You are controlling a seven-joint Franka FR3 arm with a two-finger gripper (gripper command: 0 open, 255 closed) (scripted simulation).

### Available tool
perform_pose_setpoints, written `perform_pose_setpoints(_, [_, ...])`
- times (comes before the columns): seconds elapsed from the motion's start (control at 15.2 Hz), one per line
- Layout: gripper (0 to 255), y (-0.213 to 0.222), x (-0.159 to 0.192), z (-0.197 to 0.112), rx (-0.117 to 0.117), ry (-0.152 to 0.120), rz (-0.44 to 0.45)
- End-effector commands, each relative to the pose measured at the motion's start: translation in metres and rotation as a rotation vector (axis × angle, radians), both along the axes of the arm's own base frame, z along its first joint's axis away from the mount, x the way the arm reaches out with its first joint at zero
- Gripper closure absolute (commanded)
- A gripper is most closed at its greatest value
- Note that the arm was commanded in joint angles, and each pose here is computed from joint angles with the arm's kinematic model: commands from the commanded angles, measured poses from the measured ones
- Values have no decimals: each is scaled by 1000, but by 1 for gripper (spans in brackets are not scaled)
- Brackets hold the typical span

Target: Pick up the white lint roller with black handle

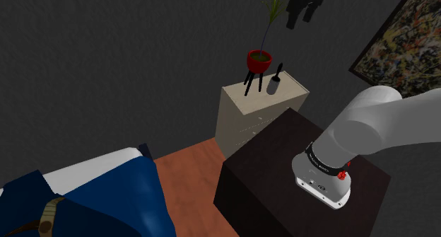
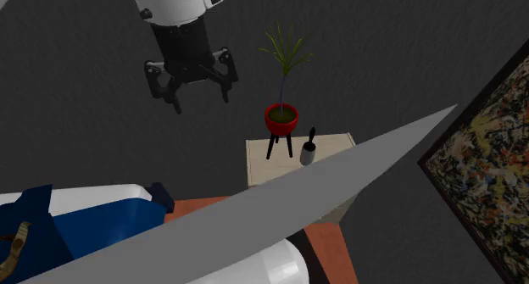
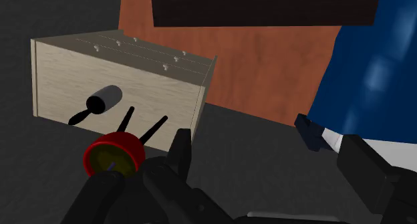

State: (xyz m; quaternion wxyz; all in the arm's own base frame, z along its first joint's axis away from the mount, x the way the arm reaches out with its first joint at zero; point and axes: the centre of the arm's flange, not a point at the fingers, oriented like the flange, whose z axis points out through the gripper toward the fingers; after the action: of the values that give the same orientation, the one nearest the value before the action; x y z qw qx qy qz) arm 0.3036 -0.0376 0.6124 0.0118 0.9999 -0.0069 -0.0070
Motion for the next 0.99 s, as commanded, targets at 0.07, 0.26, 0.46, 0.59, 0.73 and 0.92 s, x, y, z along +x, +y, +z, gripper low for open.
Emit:
perform_pose_setpoints(0.07, [0, -8, 0, -10, -3, -3, 7])
perform_pose_setpoints(0.26, [0, -32, 1, -41, -11, -14, 27])
perform_pose_setpoints(0.46, [0, -56, 4, -71, -19, -24, 47])
perform_pose_setpoints(0.59, [0, -72, 5, -91, -24, -31, 60])
perform_pose_setpoints(0.73, [0, -88, 7, -111, -29, -38, 74])
perform_pose_setpoints(0.92, [0, -112, 11, -141, -37, -48, 94])
